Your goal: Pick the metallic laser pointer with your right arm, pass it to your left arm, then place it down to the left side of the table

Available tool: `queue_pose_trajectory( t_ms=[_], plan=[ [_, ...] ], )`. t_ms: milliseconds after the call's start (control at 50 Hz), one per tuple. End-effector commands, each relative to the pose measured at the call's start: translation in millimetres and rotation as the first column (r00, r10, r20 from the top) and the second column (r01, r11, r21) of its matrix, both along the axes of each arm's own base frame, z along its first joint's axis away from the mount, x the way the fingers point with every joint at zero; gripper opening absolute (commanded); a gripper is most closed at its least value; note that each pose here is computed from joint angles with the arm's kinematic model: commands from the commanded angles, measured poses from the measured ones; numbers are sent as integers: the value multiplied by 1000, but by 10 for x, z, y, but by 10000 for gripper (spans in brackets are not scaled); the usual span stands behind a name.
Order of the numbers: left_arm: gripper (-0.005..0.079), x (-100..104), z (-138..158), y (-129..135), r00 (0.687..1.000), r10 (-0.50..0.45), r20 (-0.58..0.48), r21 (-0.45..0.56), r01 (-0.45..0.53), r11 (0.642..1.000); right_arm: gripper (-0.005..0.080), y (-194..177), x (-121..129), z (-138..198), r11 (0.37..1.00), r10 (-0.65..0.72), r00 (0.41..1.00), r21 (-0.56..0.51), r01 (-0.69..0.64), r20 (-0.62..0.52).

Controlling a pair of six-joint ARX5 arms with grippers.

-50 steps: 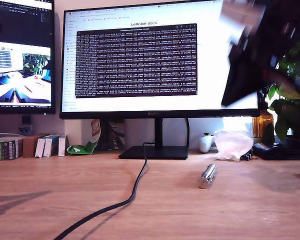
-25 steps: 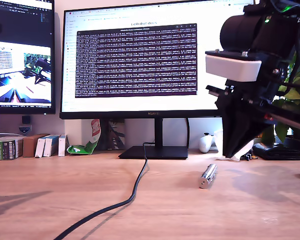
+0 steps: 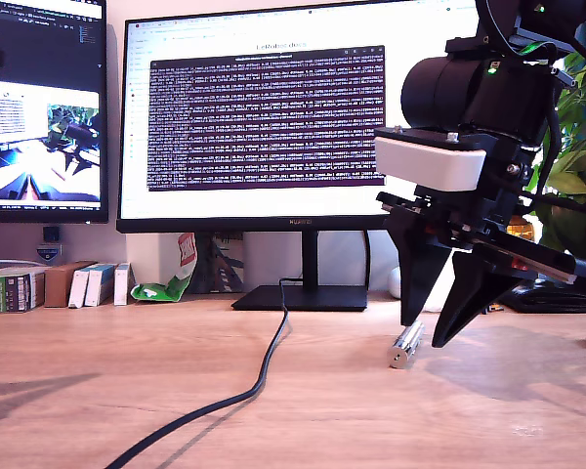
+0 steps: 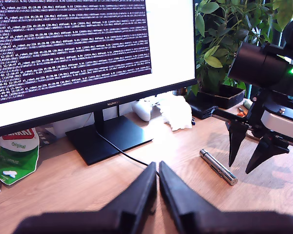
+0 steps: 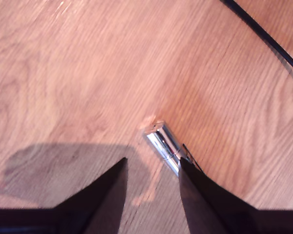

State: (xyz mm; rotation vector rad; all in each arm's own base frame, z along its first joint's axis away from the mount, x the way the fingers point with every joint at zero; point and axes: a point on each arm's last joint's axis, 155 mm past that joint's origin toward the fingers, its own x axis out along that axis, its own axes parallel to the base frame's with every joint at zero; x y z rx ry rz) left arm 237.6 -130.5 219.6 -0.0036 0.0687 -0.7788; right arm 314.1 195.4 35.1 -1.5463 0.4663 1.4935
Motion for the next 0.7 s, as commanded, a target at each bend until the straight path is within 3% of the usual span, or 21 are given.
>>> queue_pose_trajectory(
  t_ms=[0,480,600,680],
  plan=[
    [-19,1,57,-8,1000,-4,15,3,4,1000,303,61,-8,-61,999,40,999,-2,-40,-9],
    [-19,1,55,-8,1000,-4,14,3,4,1000,300,192,-31,-191,996,84,996,7,-84,-20],
    [-19,1,55,-9,1000,-4,14,3,4,1000,227,178,-53,-234,996,88,995,2,-88,-35],
    [-19,0,48,-9,1000,-4,11,3,4,1000,222,168,-71,-274,995,96,994,-5,-96,-47]
  ],
)
